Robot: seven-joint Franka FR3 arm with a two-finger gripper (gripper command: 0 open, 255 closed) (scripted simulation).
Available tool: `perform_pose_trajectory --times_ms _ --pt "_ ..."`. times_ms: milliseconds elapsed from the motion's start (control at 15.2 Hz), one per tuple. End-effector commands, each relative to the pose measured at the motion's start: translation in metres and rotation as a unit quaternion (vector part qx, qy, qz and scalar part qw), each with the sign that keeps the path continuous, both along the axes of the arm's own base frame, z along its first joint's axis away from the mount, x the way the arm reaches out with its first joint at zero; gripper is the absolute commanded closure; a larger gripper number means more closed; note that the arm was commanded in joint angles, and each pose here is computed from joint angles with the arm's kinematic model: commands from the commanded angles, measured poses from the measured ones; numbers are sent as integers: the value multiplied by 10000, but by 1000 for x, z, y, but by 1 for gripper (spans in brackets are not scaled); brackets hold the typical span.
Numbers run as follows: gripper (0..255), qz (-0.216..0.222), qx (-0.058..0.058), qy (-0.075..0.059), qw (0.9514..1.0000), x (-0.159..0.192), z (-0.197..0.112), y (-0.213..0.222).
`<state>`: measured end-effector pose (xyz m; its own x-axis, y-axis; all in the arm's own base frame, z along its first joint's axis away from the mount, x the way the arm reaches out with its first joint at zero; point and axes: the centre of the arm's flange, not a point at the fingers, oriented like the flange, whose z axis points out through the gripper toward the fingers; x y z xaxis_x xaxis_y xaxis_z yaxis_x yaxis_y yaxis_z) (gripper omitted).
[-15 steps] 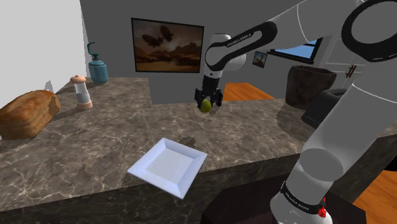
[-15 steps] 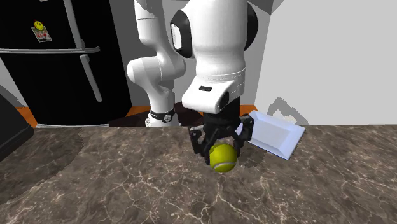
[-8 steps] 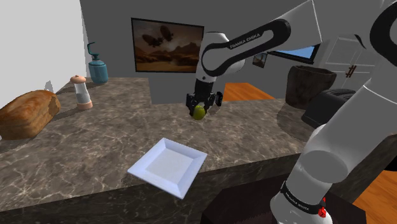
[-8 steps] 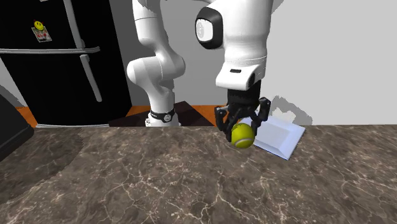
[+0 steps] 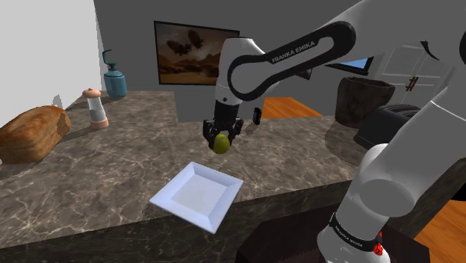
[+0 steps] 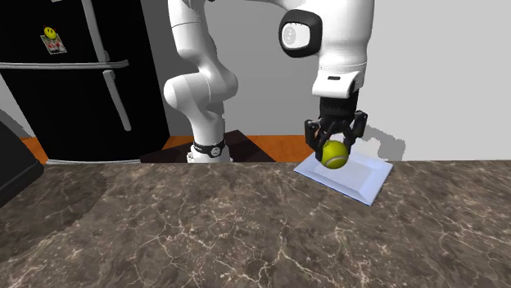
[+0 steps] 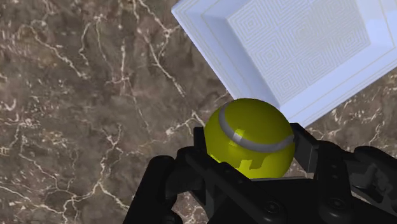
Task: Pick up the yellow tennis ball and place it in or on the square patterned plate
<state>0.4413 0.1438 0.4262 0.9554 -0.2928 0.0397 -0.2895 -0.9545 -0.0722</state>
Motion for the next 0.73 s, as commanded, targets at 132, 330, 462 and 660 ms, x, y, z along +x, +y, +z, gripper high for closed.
perform_pose_trajectory --times_ms 132,330,462,660 --pt "255 -8 1 -2 10000 -16 1 50" --pt "255 -8 1 -2 10000 -28 1 88" --pt "255 -8 1 -2 10000 -38 1 119" --pt "255 -8 1 -2 10000 -38 -14 119"
